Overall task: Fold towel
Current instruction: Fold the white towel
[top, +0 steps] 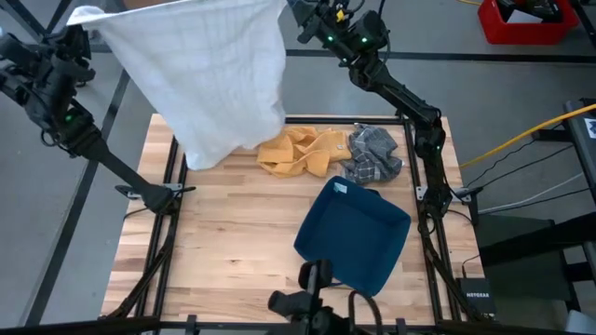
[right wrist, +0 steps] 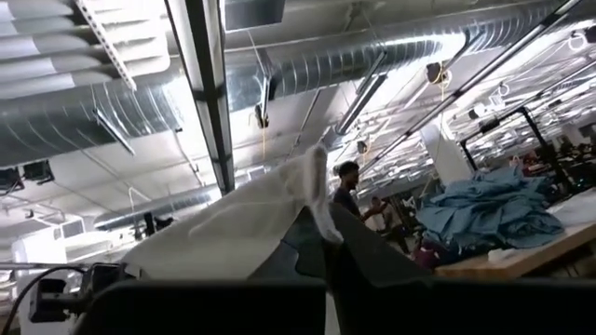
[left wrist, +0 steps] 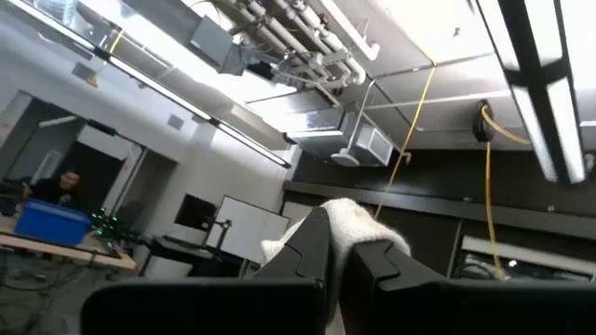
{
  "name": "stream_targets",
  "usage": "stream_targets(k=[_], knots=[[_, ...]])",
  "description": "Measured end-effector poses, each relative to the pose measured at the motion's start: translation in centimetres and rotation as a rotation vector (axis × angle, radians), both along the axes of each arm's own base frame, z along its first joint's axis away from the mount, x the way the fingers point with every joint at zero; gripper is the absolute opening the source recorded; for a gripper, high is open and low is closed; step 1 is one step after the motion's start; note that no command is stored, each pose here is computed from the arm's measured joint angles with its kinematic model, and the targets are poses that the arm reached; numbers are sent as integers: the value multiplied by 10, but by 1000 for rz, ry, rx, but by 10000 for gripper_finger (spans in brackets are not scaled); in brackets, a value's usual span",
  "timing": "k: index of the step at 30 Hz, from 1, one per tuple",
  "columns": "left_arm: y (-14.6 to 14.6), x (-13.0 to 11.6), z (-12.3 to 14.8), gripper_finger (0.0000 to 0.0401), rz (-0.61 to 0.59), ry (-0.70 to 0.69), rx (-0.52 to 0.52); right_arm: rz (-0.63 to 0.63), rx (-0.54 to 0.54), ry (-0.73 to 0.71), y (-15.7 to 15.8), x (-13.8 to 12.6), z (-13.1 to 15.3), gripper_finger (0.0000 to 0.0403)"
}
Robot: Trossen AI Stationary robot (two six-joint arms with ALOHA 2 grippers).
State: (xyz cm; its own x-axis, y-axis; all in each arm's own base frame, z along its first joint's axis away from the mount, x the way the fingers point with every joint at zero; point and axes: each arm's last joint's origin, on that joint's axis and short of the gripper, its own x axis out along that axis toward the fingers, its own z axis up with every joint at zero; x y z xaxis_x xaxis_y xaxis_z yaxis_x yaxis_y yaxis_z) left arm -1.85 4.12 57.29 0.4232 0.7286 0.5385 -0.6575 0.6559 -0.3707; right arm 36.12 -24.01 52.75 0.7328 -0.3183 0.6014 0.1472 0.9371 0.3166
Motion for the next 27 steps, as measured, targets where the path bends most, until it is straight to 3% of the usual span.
stream_targets(k=[8,17,27], knots=[[6,-8,8,0,29,6,-2,-41,-46,-95,-2,-9,7,1],[14,-18,14,0,61,29,38,-149,-80,-99,-4,-11,8,1],[39,-29,23,0,-48,24,36,-236,-149,-129,-3,-15,12,1]])
